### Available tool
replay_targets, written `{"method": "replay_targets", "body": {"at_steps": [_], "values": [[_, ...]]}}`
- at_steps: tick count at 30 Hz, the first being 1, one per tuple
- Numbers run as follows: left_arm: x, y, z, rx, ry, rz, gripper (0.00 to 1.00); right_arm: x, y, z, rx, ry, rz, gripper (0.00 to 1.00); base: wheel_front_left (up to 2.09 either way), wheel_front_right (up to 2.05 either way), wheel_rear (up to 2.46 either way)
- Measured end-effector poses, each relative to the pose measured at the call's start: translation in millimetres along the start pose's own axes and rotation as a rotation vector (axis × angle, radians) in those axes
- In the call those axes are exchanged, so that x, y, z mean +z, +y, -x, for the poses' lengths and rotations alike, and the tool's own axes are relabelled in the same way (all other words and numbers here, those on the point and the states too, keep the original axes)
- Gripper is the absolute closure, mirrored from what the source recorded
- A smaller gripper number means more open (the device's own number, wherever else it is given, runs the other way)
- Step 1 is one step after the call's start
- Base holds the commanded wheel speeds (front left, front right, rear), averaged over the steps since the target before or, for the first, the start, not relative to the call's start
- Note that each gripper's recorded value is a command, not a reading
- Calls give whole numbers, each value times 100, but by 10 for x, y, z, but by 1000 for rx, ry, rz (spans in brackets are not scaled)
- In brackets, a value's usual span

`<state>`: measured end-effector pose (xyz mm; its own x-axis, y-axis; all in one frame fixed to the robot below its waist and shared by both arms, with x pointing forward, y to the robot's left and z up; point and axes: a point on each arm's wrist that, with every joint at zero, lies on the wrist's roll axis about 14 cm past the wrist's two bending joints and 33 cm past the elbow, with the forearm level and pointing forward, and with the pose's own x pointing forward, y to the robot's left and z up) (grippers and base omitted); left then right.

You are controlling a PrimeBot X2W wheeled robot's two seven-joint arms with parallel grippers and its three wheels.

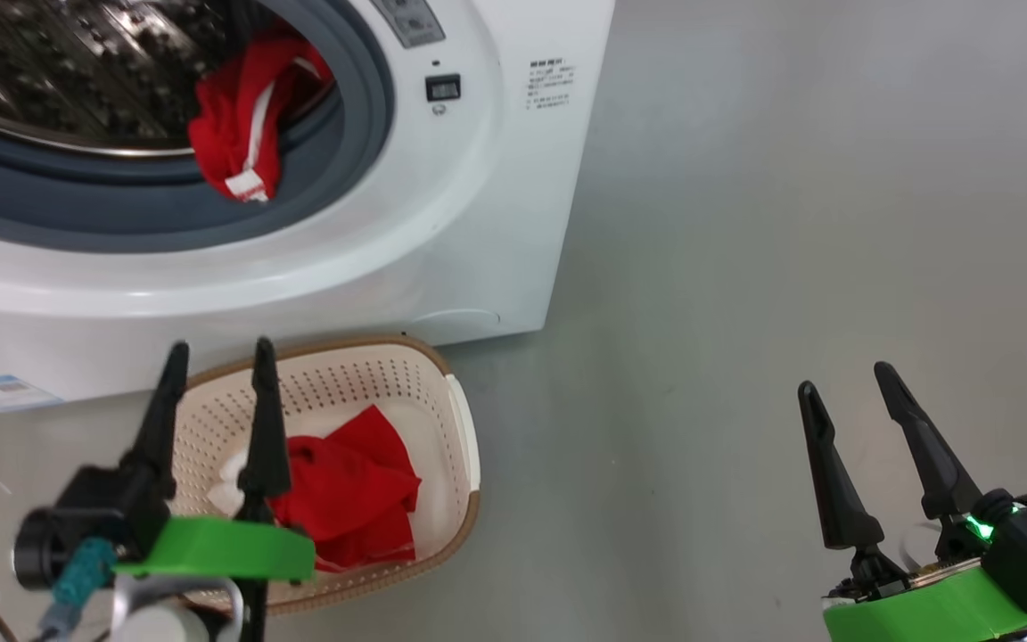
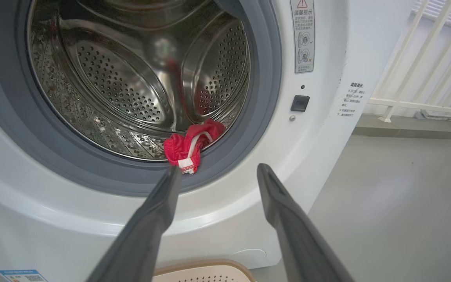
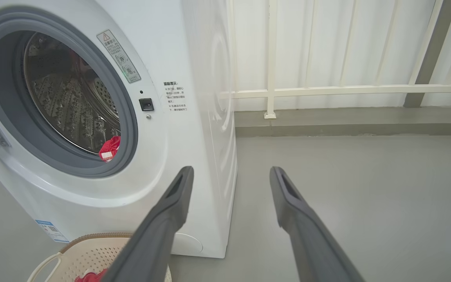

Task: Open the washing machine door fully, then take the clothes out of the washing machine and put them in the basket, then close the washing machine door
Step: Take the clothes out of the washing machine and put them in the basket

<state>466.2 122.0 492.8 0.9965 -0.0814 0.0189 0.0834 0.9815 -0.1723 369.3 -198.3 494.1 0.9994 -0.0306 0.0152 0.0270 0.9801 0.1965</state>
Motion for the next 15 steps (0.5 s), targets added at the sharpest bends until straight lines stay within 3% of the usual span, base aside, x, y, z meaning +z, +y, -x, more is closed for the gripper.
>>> {"method": "replay_targets", "body": {"at_steps": [15], "values": [[-135, 14, -678, -29, -4, 8, 0, -248, -6, -191, 1, 50, -6, 0, 0, 0, 0]]}}
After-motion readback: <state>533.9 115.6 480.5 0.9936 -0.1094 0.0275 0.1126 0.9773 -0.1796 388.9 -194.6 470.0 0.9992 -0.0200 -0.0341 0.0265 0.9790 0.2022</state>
